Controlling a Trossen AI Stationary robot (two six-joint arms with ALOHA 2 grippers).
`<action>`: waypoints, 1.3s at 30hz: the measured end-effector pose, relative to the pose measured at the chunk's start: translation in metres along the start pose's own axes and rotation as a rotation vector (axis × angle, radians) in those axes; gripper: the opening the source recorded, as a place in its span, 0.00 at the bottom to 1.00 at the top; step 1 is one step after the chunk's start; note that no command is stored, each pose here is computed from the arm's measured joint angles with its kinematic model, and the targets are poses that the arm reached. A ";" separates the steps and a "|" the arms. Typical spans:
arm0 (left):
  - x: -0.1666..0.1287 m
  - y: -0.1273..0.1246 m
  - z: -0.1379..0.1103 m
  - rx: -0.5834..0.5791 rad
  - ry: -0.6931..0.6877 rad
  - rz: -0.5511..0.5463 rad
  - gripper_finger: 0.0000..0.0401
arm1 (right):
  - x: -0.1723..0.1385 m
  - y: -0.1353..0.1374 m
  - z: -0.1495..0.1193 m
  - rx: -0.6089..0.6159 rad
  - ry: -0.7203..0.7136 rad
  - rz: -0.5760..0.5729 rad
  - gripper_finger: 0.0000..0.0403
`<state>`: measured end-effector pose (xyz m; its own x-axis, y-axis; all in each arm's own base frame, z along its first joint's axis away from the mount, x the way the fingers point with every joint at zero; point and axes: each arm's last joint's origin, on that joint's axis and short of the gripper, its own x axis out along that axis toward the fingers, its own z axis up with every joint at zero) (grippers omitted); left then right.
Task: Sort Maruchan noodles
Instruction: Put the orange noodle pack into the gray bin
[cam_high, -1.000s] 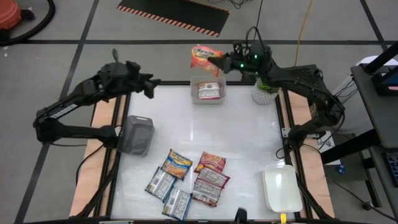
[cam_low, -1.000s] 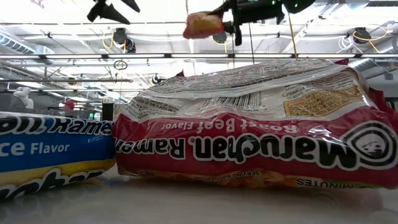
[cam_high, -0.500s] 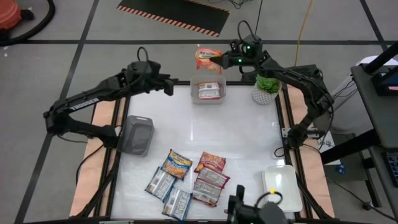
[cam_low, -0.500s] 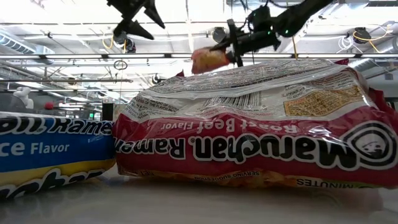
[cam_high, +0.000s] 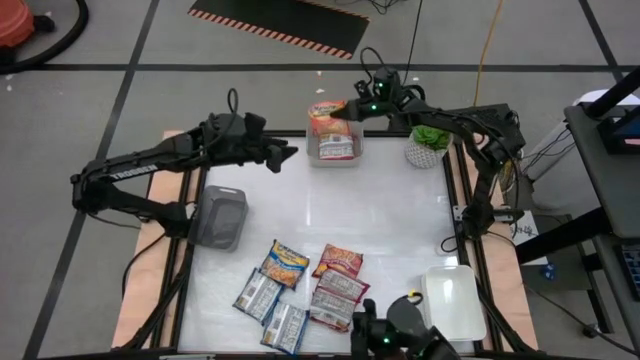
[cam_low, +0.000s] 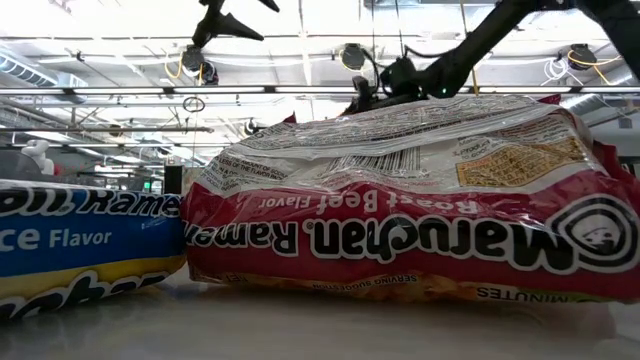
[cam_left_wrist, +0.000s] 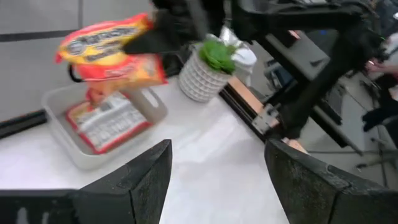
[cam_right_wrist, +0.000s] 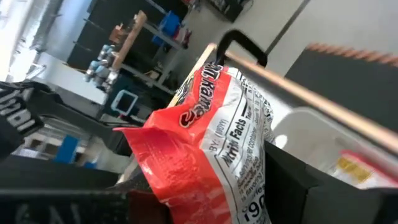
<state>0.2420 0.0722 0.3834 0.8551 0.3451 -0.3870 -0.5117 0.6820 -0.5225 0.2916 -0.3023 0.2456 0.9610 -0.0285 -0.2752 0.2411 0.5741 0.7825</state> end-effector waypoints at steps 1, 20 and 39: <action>0.001 -0.002 -0.002 -0.017 0.005 -0.010 0.65 | 0.002 -0.004 -0.002 0.022 0.012 0.003 0.38; -0.002 -0.019 -0.014 0.062 0.021 -0.040 0.65 | 0.007 -0.026 -0.016 0.053 0.065 -0.169 0.38; -0.003 -0.023 -0.018 0.247 0.028 -0.062 0.65 | 0.009 -0.030 -0.025 0.024 0.085 -0.266 0.45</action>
<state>0.2499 0.0437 0.3831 0.8798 0.2821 -0.3827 -0.4194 0.8395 -0.3455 0.2898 -0.2995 0.2057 0.8490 -0.1066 -0.5175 0.4874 0.5359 0.6894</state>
